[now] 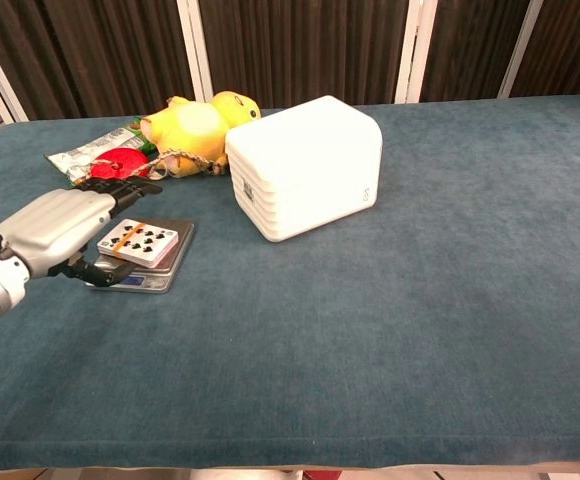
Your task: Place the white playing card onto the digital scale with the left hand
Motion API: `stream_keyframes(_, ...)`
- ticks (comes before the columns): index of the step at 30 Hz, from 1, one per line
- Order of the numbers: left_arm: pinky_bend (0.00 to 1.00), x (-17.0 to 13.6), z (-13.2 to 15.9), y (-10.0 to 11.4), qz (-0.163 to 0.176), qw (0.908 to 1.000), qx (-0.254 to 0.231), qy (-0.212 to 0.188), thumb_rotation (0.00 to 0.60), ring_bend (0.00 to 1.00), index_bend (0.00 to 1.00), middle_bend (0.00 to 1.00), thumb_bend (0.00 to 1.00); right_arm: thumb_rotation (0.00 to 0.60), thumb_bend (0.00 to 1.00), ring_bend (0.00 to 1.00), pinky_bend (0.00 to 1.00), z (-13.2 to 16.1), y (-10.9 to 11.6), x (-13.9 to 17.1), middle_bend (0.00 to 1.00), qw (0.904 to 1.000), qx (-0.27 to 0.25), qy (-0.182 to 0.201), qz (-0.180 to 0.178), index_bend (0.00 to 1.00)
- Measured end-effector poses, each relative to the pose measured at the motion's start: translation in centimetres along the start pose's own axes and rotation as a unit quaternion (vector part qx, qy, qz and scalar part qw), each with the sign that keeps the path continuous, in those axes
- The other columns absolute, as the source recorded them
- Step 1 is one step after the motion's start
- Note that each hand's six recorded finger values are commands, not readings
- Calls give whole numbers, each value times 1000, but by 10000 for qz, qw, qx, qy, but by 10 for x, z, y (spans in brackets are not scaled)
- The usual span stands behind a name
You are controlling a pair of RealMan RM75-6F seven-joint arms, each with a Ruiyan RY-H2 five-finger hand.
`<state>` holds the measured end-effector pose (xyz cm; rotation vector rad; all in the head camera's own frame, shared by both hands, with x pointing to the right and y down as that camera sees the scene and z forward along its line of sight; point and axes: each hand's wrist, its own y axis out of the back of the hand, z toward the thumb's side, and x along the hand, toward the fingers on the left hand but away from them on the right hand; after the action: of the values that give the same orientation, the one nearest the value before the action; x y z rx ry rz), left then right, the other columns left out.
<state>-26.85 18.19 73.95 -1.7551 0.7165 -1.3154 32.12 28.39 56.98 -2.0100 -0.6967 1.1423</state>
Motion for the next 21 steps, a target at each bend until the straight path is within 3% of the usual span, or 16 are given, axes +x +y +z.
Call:
stream_keyframes(4, 0, -13, -12, 19, 209, 9997, 88, -81, 600, 0, 20, 0, 351, 600, 110, 0, 0, -3, 4, 3, 0, 10000, 75, 4, -26, 0)
stream_keyframes(8, 0, -42, -44, 44, 278, 9996, -37, -2, 600, 0, 20, 0, 375, 600, 110, 0, 0, -5, 6, 6, 0, 9999, 112, -25, -25, 0)
stream_keyframes(12, 0, -104, -99, 67, 272, 9989, 67, 385, 600, 0, 20, 0, 372, 600, 110, 0, 0, -7, 8, 10, 0, 9997, 190, -109, -86, 0)
stream_keyframes(15, 0, -153, -129, 67, 2, 9971, 168, 748, 600, 0, 18, 0, 372, 600, 110, 0, 0, -8, 10, 12, 0, 9995, 222, -155, -146, 0)
stream_keyframes(17, 0, -166, -136, 67, -53, 9960, 158, 877, 600, 0, 16, 0, 372, 600, 110, 0, 0, -8, 11, 12, 0, 9994, 228, -180, -188, 0)
stream_keyframes(21, 0, -168, -134, 81, 316, 9961, -22, 820, 600, 0, 19, 0, 372, 600, 110, 0, 0, -7, 10, 13, 0, 9993, 246, -199, -215, 0)
